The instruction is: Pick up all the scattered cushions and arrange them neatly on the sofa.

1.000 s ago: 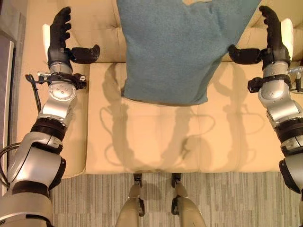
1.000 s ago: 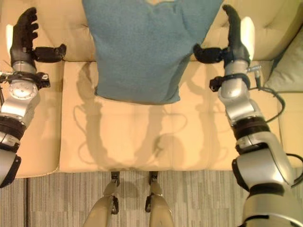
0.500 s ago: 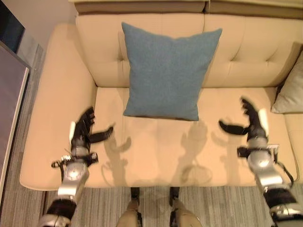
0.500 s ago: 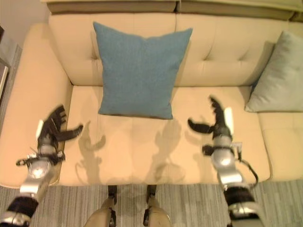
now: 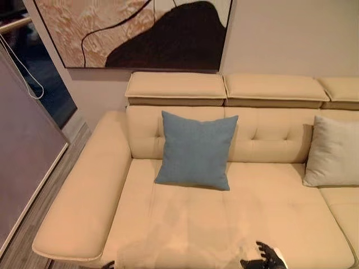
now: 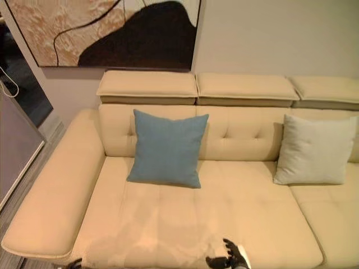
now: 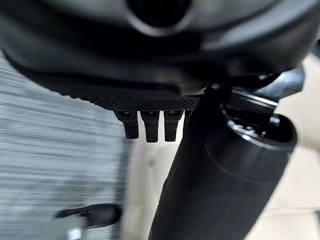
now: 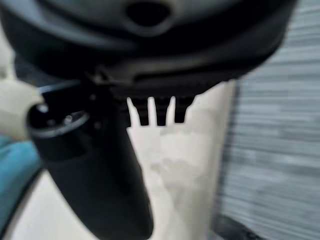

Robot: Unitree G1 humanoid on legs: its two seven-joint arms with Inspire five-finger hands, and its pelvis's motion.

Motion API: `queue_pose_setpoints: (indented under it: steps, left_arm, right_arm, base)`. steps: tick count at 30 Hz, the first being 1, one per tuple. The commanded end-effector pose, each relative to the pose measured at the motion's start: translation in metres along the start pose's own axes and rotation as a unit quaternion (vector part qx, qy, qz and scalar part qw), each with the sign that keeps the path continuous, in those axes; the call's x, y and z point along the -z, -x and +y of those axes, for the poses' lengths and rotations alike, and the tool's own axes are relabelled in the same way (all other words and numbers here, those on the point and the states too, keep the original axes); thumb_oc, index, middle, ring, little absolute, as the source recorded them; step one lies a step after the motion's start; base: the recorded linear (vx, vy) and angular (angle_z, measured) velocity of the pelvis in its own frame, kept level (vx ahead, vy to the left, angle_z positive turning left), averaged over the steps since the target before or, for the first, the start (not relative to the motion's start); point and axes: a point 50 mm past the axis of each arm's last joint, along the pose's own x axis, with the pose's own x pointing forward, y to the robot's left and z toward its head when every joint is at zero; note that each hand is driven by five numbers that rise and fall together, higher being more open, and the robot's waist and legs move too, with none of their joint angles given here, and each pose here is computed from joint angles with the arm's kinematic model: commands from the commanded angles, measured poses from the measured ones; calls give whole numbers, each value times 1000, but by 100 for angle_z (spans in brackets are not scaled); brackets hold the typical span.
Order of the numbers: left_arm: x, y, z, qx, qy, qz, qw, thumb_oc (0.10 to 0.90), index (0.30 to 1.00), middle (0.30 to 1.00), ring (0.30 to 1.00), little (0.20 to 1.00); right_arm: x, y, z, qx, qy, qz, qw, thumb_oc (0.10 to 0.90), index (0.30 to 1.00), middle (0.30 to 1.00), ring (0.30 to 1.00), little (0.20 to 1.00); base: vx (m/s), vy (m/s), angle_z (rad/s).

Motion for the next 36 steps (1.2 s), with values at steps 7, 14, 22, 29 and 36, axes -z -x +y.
queue_pose_setpoints:
  steps: [7, 14, 22, 29, 36]
  left_arm:
    - [-81, -15, 10, -19, -38, -120, 992, 800, 900, 900, 900, 900]
    - [-81, -16, -3, -7, -40, -113, 993, 800, 900, 900, 900, 900]
    - [-79, -16, -21, 12, -37, -105, 994, 800, 900, 900, 900, 900]
    - [-83, -19, -14, -6, -44, -99, 994, 800, 900, 900, 900, 900]
    - [-82, -21, 0, -19, -85, -87, 992, 800, 900, 900, 900, 900]
  right_arm:
    - [-42, -16, -22, 33, -21, -57, 998, 800, 900, 900, 900, 900]
    - [-39, -19, -24, 37, 0, -38, 999, 800, 900, 900, 900, 900]
    - [-31, -20, -15, 27, 0, -1, 1000, 800, 900, 900, 900, 900]
    - [-41, -24, -15, 26, 29, -5, 999, 800, 900, 900, 900, 900]
    - [-38, -24, -14, 19, 47, 7, 999, 800, 900, 900, 900, 900]
  base:
    - [-137, -58, 9]
    - [-176, -6, 13]
    - [-143, 124, 10]
    - [-180, 170, 6]
    - [-257, 75, -24]
